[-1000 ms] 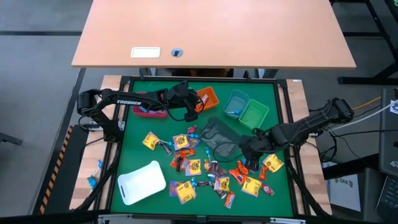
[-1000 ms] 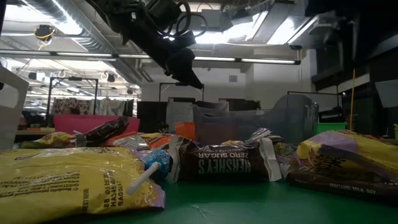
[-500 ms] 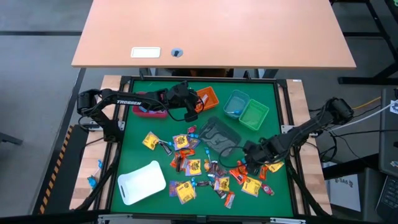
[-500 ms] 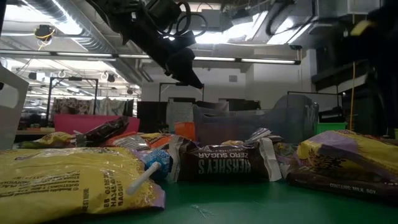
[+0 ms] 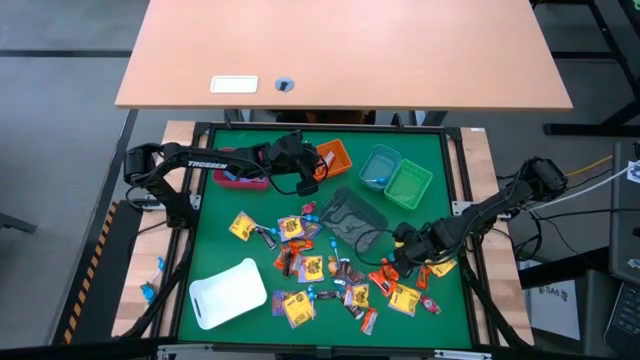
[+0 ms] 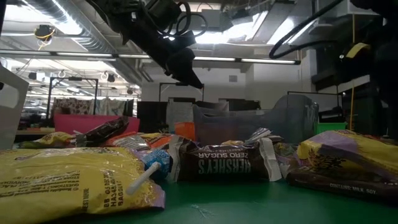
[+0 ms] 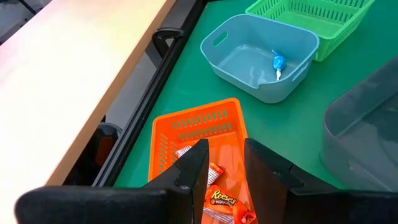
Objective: Sort candy
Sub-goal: Put the blue gummy pack into the red bin
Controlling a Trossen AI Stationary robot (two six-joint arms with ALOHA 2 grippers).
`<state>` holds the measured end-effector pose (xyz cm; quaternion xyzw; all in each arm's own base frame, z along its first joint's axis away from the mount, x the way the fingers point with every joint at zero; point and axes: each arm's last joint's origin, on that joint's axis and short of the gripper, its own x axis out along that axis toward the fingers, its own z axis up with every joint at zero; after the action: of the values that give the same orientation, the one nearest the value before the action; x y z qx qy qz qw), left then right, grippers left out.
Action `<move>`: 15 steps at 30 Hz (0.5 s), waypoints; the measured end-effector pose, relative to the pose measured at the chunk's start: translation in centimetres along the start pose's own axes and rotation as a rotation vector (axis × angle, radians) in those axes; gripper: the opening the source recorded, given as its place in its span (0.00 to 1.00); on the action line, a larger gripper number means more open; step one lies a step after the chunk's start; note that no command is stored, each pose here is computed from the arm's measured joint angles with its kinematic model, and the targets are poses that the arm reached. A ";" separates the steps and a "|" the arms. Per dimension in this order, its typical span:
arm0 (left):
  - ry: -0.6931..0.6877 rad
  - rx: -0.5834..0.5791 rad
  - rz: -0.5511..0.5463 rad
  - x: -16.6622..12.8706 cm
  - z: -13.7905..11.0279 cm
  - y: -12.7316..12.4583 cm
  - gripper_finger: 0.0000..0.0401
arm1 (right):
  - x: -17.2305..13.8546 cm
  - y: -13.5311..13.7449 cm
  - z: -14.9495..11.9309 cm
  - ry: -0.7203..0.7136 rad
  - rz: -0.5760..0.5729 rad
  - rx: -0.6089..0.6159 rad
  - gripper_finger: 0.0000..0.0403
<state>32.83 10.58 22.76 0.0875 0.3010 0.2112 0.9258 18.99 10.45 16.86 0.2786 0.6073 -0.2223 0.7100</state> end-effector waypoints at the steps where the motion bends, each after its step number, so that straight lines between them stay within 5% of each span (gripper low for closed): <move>1: 0.000 0.000 0.000 0.0 0.0 0.0 0.23 | 0.2 0.0 0.0 -0.002 -0.007 0.000 0.44; 15: 0.000 0.000 -0.001 0.0 0.0 0.0 0.23 | 2.5 0.7 0.1 0.022 -0.087 -0.010 0.42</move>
<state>32.83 10.56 22.75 0.0874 0.3011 0.2109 0.9259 19.96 10.94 14.45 0.2510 0.6278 -0.2470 0.6942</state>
